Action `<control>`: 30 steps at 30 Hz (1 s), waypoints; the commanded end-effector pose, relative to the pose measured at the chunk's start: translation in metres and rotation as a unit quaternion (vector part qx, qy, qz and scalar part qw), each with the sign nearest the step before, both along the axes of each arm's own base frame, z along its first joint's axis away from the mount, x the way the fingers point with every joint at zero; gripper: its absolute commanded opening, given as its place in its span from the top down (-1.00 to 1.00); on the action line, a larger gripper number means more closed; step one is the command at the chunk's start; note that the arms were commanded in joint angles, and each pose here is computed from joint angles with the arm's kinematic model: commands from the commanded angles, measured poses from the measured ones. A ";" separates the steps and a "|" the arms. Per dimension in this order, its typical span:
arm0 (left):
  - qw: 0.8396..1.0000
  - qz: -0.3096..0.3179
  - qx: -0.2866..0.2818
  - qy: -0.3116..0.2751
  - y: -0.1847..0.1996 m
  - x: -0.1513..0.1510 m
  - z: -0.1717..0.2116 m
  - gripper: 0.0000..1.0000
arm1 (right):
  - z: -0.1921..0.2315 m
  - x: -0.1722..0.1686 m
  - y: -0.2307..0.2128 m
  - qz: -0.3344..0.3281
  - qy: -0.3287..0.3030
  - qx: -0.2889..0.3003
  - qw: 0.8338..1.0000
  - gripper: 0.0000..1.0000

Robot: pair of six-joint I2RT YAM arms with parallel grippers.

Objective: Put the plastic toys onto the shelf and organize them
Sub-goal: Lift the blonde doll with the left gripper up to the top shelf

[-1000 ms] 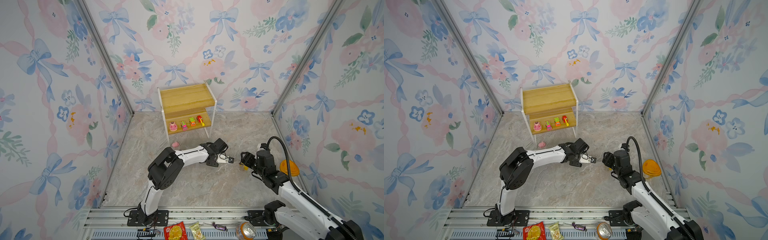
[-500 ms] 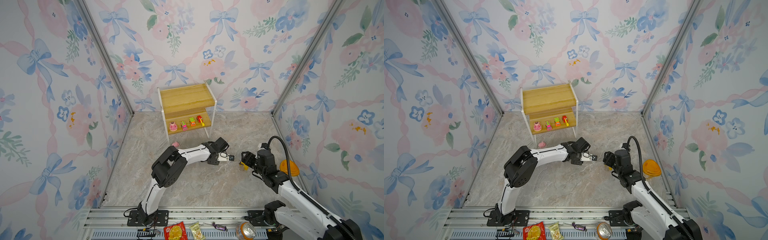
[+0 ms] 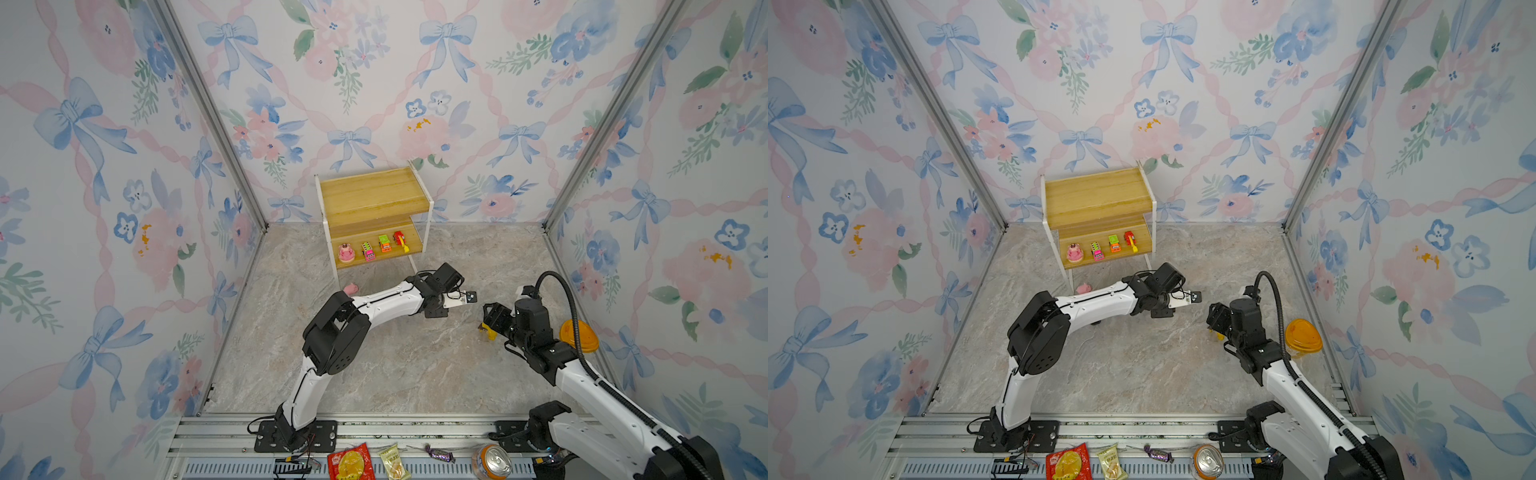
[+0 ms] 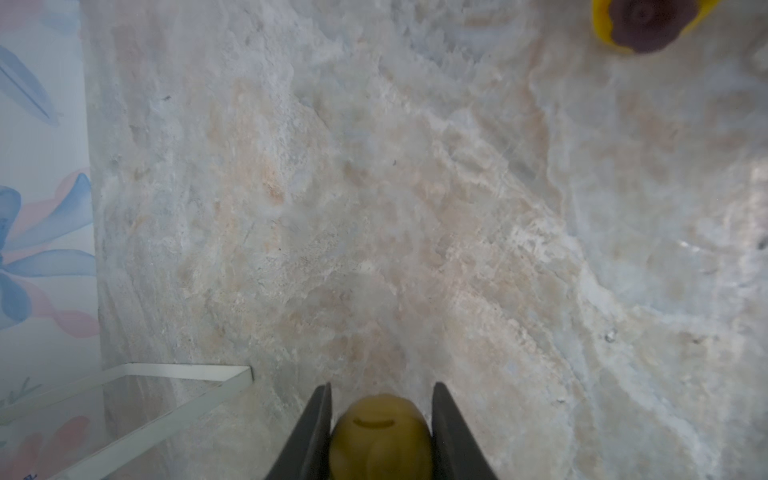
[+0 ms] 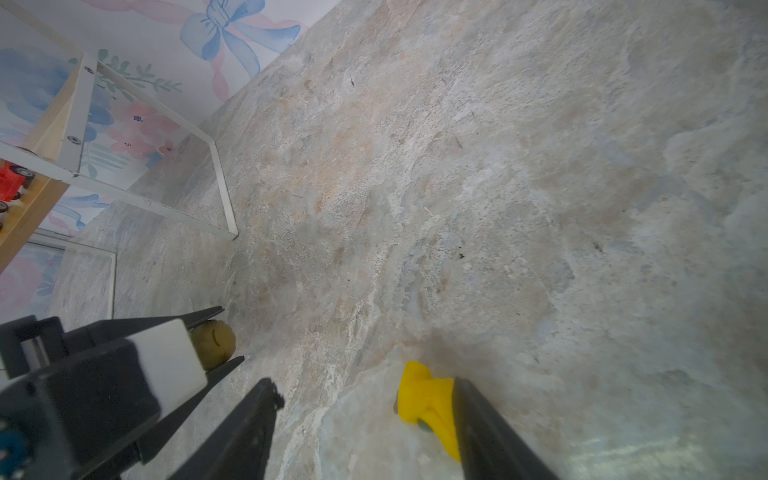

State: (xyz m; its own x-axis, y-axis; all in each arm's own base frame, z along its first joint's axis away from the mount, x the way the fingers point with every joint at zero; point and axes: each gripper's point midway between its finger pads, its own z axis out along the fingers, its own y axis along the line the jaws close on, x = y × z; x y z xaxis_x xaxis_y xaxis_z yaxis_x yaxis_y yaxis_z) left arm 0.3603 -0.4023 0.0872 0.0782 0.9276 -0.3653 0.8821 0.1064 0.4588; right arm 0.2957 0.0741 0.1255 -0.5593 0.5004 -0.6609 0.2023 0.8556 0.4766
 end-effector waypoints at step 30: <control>0.770 0.299 -0.553 -0.104 0.073 0.081 0.379 0.51 | 0.061 -0.008 -0.009 -0.009 -0.075 -0.041 0.996 -0.35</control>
